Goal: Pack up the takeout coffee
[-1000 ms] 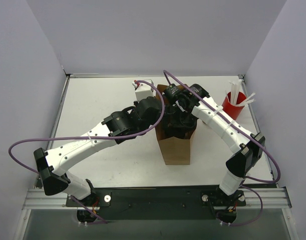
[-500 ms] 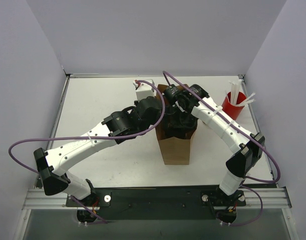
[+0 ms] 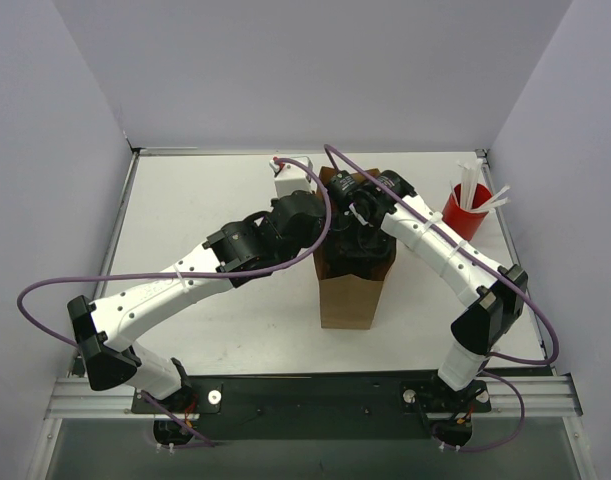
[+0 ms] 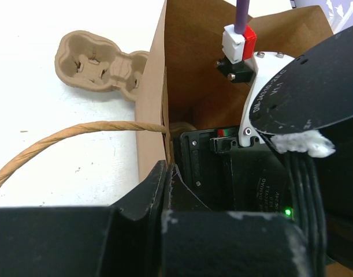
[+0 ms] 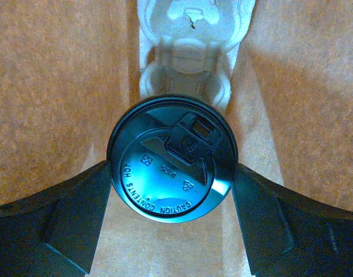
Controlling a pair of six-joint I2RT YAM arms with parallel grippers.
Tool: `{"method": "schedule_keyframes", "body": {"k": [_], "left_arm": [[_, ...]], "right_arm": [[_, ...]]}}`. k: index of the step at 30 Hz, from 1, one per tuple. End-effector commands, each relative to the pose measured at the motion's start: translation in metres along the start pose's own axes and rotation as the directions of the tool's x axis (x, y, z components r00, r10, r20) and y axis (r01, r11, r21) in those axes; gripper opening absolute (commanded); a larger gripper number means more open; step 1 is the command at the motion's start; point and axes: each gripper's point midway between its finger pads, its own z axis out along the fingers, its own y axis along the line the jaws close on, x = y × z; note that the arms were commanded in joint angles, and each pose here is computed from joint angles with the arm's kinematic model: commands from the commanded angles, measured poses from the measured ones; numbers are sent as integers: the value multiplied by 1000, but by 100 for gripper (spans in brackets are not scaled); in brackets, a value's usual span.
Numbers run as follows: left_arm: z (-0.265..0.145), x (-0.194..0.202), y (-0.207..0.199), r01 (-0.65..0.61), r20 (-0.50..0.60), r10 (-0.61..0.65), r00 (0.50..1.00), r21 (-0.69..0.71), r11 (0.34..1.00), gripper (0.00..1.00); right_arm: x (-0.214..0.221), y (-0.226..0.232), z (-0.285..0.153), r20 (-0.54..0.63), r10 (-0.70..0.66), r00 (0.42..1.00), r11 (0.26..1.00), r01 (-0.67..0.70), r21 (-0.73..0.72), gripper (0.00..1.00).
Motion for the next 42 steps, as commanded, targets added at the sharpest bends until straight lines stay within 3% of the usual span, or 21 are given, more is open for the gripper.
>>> {"method": "schedule_keyframes", "body": {"k": [1,31,42], "left_arm": [[-8,-26,-16,34,50,-37,998,57,998,0],[-8,-23,-16,32,47,-35,998,66,997,0],[-8,-20,-14,24,41,-27,999,60,998,0]], "right_arm": [[-1,-2,-3,-1,-22,1000,1000,22,20,76],[16,-10,20,-67,-48,997,995,54,81,76],[1,-4,0,-3,-47,999,998,48,47,76]]}}
